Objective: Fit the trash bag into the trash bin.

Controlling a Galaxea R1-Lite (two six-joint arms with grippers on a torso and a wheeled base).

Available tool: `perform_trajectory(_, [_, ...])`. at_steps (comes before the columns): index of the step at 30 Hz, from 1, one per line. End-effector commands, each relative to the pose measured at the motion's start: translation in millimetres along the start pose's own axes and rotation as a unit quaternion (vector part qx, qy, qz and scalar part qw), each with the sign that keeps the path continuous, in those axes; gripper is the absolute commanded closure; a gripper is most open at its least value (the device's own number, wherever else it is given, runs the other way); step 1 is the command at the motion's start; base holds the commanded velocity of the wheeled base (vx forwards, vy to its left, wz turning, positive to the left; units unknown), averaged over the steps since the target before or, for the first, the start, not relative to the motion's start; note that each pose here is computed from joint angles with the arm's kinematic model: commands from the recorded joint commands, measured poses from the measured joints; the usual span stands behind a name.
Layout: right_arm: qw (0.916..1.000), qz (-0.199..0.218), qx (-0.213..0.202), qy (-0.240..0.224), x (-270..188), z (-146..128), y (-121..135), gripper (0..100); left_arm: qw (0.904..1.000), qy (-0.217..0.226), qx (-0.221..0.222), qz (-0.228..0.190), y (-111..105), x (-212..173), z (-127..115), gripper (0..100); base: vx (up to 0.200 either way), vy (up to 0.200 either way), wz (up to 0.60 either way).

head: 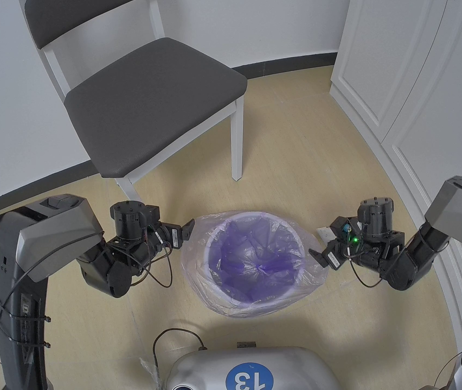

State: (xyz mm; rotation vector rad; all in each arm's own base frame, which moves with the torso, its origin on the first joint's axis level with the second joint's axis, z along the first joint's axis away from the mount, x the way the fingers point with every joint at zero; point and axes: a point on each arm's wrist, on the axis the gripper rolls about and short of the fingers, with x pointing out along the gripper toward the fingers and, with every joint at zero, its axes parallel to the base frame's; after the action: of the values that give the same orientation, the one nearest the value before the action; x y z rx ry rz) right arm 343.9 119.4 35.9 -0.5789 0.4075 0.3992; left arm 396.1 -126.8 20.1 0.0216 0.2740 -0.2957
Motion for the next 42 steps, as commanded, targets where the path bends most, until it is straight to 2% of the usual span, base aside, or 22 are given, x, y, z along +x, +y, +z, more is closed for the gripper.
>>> perform_trajectory(1, [0.9998,0.016,-0.009,0.010,-23.5,-17.0,16.7,0,0.9996,0.019,0.004,-0.019,-10.3,-26.9,-13.7,0,0.000,0.000,0.00])
perform_trajectory(5, [0.9995,0.022,-0.011,0.021,-26.3,-34.9,26.5,0,0.9988,0.043,0.005,-0.021,-11.0,-38.7,-34.2,0,0.000,0.000,0.00])
perform_trajectory(13, [0.9983,0.034,-0.013,0.045,-14.4,-61.6,40.9,0,0.9983,0.055,0.006,-0.018,-7.9,-41.4,-57.2,0,0.000,0.000,0.00])
perform_trajectory(22, [0.9990,0.025,-0.008,0.037,30.9,-77.4,47.4,0,0.9974,0.066,0.010,-0.027,-11.8,-18.0,-78.2,0,0.000,0.000,0.00])
perform_trajectory(25, [0.9994,0.017,-0.005,0.030,44.1,-74.4,41.7,0,0.9971,0.071,0.010,-0.026,-11.5,-7.7,-83.2,0,0.000,0.000,0.00])
perform_trajectory(30, [0.9994,0.011,0.002,0.032,61.3,-63.8,28.9,0,0.9968,0.075,0.010,-0.025,-11.7,7.4,-78.3,0,0.000,0.000,0.00])
perform_trajectory(42, [0.9994,-0.025,0.024,0.000,105.9,-16.2,-16.7,0,0.9986,0.050,0.006,-0.014,-9.1,29.9,-51.9,0,0.000,0.000,0.00])
